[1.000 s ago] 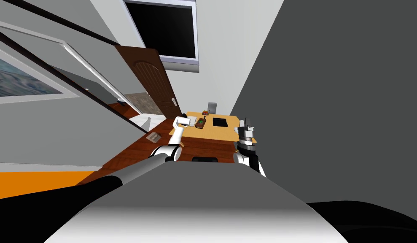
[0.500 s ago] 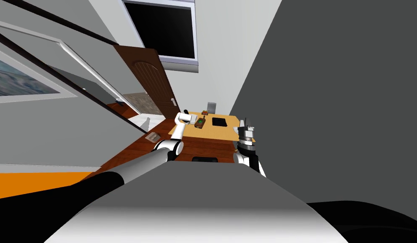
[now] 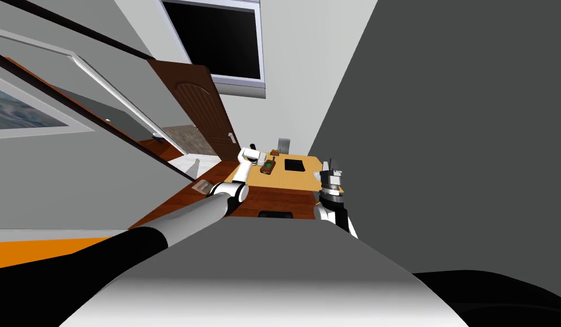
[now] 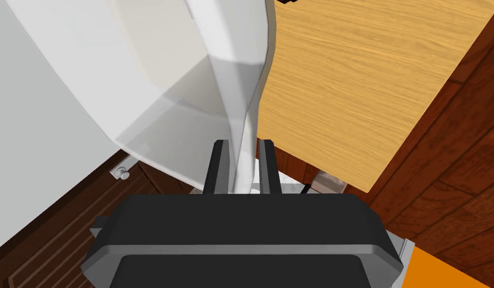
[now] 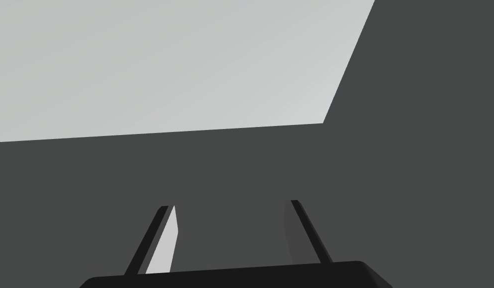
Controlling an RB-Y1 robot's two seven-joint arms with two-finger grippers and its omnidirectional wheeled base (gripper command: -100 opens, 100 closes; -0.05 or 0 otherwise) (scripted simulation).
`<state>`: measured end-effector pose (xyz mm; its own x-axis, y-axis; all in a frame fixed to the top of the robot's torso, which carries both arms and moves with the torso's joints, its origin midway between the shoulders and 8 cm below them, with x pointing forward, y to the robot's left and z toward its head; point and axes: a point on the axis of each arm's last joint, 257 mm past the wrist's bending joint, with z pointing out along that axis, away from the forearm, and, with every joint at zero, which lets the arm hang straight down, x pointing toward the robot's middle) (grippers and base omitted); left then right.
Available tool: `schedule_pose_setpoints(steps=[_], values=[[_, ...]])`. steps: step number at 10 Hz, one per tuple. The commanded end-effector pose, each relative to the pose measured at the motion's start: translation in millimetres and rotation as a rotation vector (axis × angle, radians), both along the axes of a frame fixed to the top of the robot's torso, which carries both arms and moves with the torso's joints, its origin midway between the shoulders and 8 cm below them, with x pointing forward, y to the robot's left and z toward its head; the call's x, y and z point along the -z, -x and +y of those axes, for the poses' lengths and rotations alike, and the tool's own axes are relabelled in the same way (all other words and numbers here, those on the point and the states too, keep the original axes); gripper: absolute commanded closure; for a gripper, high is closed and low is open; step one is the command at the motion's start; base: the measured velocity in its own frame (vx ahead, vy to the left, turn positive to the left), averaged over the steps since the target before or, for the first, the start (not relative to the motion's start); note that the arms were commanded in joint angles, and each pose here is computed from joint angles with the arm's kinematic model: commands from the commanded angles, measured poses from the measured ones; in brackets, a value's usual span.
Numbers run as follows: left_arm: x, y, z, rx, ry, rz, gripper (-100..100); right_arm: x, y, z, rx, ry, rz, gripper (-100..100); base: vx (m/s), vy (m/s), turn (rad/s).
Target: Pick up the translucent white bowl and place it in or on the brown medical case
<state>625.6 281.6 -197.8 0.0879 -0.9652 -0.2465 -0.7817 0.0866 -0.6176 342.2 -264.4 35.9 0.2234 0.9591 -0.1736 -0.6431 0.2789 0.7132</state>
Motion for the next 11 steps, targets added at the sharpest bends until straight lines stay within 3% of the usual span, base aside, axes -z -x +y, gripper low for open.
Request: schedule_pose_setpoints(steps=[1, 4, 9, 11], values=[[-1, -2, -8.0, 0.004, 0.011, 0.017, 100, 0, 0, 0, 0.0, 0.0, 0.0, 0, 0.12, -0.008, -0.003], [4, -2, -21.9, 0.014, 0.032, 0.059, 100, 0, 0, 0, 0.0, 0.0, 0.0, 0, 0.116, -0.001, -0.005], [21, 6, -56.8, 0.043, 0.077, 0.165, 100, 0, 0, 0, 0.0, 0.0, 0.0, 0, 0.201, -0.004, -0.003], [22, 8, -60.5, 0.043, 0.082, 0.186, 100, 0, 0, 0, 0.0, 0.0, 0.0, 0, 0.116, 0.01, -0.005]])
